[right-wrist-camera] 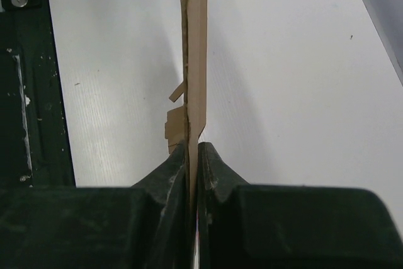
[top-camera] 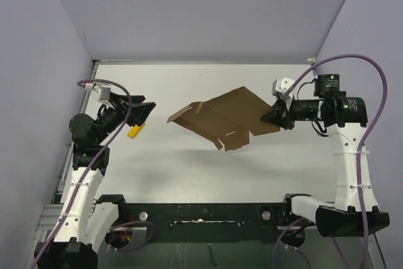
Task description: Fold the paper box
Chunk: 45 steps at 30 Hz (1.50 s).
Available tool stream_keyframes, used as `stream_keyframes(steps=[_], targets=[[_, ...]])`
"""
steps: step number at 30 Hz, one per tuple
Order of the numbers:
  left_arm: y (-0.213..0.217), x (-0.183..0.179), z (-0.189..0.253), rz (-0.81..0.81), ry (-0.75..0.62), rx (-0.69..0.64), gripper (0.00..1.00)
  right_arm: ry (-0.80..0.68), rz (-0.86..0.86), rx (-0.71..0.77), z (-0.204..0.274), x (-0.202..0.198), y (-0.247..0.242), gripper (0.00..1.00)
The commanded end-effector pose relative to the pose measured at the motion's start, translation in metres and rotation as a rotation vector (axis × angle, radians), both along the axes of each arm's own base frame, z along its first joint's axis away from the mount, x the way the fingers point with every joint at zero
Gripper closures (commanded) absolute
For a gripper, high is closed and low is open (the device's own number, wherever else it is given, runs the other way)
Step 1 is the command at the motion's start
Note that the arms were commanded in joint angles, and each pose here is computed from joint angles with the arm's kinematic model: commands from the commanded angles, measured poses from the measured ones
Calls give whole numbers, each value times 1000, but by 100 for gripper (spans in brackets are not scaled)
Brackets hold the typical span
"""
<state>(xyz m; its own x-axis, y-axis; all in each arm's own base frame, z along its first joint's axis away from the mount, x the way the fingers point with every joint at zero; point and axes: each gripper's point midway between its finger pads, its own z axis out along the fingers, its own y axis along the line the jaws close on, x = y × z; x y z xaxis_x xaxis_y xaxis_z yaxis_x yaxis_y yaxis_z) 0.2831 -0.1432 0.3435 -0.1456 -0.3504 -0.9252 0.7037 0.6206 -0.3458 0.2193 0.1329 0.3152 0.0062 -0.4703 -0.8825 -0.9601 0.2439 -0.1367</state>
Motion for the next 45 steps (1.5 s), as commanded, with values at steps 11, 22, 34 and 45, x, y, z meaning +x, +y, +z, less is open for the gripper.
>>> stream_keyframes(steps=[11, 22, 34, 45], targets=[[18, 36, -78, 2, 315, -444, 34, 83, -10, 219, 24, 7, 6, 100], [3, 34, -74, -142, 325, -512, 29, 88, -3, 233, 26, 9, 7, 100], [-23, 23, -65, -253, 332, -517, 30, 88, -5, 232, 25, 9, 6, 100], [-33, 15, -69, -303, 337, -480, 38, 89, -14, 245, 27, 11, 6, 100]])
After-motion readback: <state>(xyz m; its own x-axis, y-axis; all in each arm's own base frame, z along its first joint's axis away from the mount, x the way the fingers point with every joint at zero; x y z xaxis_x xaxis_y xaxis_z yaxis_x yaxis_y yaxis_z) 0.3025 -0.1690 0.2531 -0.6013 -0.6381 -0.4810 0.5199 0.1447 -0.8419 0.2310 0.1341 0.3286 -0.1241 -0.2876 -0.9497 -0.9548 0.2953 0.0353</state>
